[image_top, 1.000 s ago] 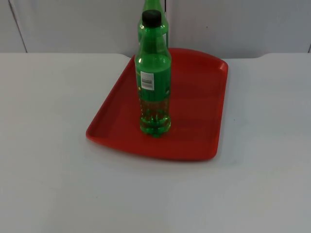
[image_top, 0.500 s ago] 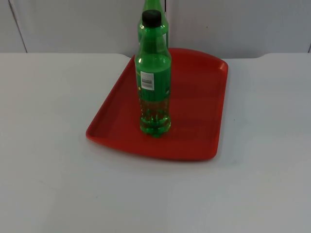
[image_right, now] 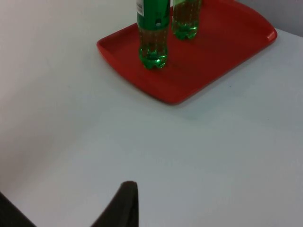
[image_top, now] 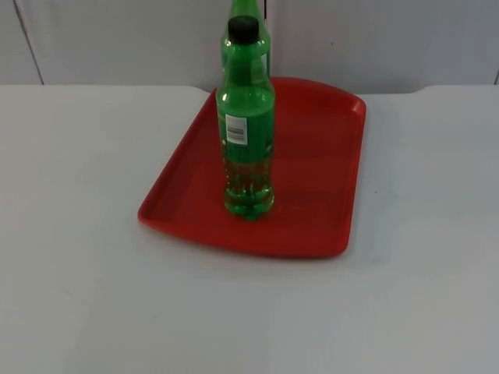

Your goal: Place the bottle upright on the tray.

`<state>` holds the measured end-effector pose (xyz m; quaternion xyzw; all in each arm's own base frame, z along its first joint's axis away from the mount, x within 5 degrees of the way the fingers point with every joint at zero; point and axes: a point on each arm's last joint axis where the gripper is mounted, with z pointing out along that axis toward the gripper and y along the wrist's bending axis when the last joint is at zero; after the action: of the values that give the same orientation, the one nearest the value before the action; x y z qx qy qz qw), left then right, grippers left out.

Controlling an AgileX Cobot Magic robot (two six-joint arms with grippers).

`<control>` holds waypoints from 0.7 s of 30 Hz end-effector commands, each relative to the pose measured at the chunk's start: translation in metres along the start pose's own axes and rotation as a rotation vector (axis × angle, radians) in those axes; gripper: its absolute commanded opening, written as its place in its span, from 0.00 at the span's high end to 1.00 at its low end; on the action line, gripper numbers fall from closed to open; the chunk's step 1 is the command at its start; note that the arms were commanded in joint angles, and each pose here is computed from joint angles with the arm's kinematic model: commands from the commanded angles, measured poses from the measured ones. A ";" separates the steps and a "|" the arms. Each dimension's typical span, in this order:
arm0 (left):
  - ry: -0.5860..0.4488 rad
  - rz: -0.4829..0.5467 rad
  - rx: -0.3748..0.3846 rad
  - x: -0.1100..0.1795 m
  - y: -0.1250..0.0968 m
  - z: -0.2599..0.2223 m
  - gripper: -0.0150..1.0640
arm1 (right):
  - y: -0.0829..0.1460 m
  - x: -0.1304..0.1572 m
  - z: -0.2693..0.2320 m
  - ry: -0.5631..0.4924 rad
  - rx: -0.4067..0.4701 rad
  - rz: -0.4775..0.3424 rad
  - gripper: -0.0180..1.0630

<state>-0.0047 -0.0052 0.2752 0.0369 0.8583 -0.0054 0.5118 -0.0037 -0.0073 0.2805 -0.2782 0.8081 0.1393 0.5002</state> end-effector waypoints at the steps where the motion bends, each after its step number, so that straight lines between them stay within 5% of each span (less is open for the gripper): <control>1: -0.003 -0.001 -0.006 0.001 0.000 0.000 0.01 | 0.000 0.001 0.000 -0.002 0.038 0.020 0.01; 21: -0.003 -0.001 -0.006 0.001 0.000 0.000 0.01 | 0.003 0.001 -0.001 0.017 0.347 0.180 0.01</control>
<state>-0.0047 -0.0052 0.2752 0.0369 0.8583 -0.0054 0.5118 -0.0059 -0.0056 0.2805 -0.1325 0.8443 0.0496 0.5169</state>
